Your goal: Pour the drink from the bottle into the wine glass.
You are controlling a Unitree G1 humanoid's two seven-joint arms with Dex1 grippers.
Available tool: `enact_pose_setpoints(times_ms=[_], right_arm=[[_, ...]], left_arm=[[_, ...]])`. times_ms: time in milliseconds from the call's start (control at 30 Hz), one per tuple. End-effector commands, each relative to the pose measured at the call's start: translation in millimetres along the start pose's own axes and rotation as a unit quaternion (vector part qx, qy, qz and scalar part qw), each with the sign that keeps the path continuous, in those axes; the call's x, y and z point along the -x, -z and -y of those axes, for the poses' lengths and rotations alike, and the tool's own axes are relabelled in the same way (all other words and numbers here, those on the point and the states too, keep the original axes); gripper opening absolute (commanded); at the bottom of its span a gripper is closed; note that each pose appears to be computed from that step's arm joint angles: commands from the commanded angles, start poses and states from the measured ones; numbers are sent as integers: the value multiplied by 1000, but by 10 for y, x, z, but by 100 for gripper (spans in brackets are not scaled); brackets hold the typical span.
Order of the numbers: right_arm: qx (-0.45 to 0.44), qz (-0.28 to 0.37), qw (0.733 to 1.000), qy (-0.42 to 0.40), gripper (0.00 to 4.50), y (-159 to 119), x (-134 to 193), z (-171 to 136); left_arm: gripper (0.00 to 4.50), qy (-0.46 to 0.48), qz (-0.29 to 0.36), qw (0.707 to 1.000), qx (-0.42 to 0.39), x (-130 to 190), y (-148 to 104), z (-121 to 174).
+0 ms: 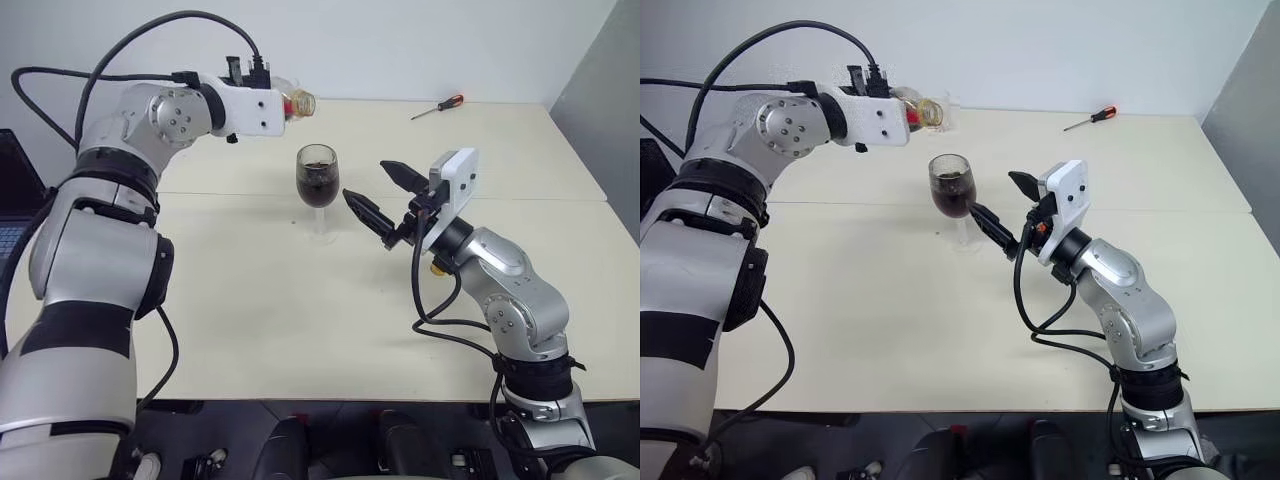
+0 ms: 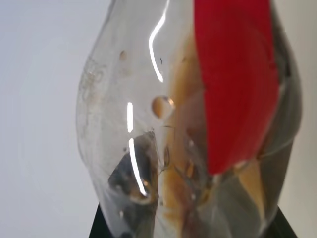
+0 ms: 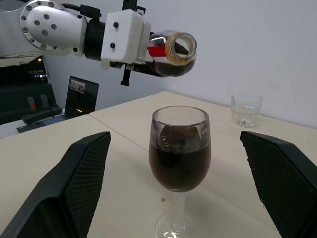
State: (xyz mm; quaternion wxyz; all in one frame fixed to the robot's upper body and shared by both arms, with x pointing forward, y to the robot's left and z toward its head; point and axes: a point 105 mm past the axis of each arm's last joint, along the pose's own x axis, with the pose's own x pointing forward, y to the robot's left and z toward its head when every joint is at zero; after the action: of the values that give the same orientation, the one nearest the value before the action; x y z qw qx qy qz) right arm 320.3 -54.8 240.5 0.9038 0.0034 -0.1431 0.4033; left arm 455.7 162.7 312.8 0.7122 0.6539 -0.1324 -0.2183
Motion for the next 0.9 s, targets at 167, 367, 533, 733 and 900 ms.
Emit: enact_pose_setpoints(times_ms=[167,367,533,733,900], right_arm=[[18,21,1000,1,450,-116,11,7],[17,23,1000,-4,450,-125,11,-18],[8,31,999,-19,450,-141,25,-89],[2,31,999,-42,450,-137,54,-199],[16,31,997,-69,450,-148,67,-291]], left_arm=[[115,-36,21,995,85,45,-4,-137],[115,-48,41,987,145,35,-31,-155],[115,-72,72,965,243,12,-57,-178],[115,-102,107,931,335,4,-59,-162],[115,-137,114,899,399,65,59,-141]])
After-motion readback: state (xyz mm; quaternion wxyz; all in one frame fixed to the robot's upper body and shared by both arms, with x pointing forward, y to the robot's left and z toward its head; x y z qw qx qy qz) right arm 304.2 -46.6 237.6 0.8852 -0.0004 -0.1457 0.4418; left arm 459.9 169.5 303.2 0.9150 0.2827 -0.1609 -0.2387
